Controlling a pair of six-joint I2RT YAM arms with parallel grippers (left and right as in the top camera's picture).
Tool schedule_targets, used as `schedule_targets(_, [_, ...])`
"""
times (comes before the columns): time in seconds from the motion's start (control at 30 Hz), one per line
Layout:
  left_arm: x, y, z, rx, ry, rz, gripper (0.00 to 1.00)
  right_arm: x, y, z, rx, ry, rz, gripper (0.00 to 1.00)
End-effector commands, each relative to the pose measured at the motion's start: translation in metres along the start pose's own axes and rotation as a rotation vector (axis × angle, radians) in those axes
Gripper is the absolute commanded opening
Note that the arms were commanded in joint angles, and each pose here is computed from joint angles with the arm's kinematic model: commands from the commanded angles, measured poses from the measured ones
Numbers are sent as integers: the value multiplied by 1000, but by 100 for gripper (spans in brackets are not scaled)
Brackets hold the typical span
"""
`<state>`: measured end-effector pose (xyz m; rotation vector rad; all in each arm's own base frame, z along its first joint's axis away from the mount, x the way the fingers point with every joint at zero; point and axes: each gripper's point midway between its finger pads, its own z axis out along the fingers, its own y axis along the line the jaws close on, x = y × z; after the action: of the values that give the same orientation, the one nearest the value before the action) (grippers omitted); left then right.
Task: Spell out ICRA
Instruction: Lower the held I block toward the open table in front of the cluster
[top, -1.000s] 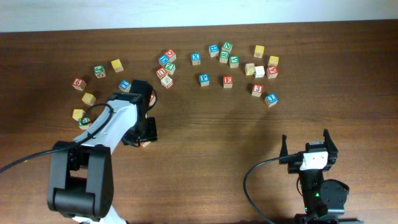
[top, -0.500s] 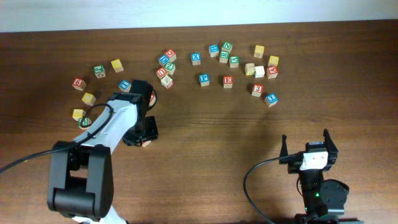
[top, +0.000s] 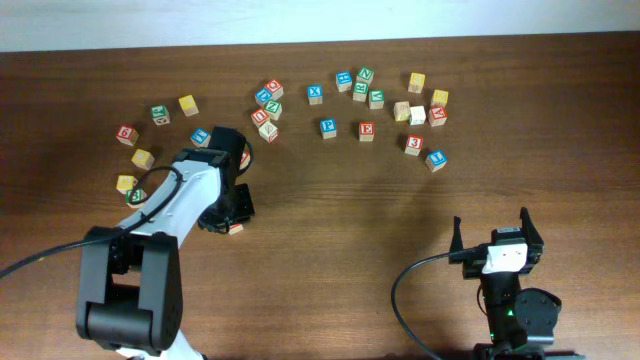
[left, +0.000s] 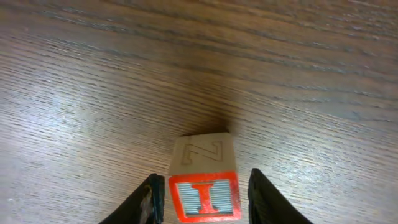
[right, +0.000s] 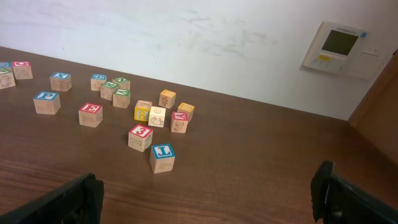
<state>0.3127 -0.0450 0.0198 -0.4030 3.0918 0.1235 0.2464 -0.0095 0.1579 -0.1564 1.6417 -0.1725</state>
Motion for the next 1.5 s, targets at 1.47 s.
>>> schedule_targets(1.47, [-8, 14, 0, -71, -67, 149, 35, 2, 2, 0, -9, 2, 4, 98])
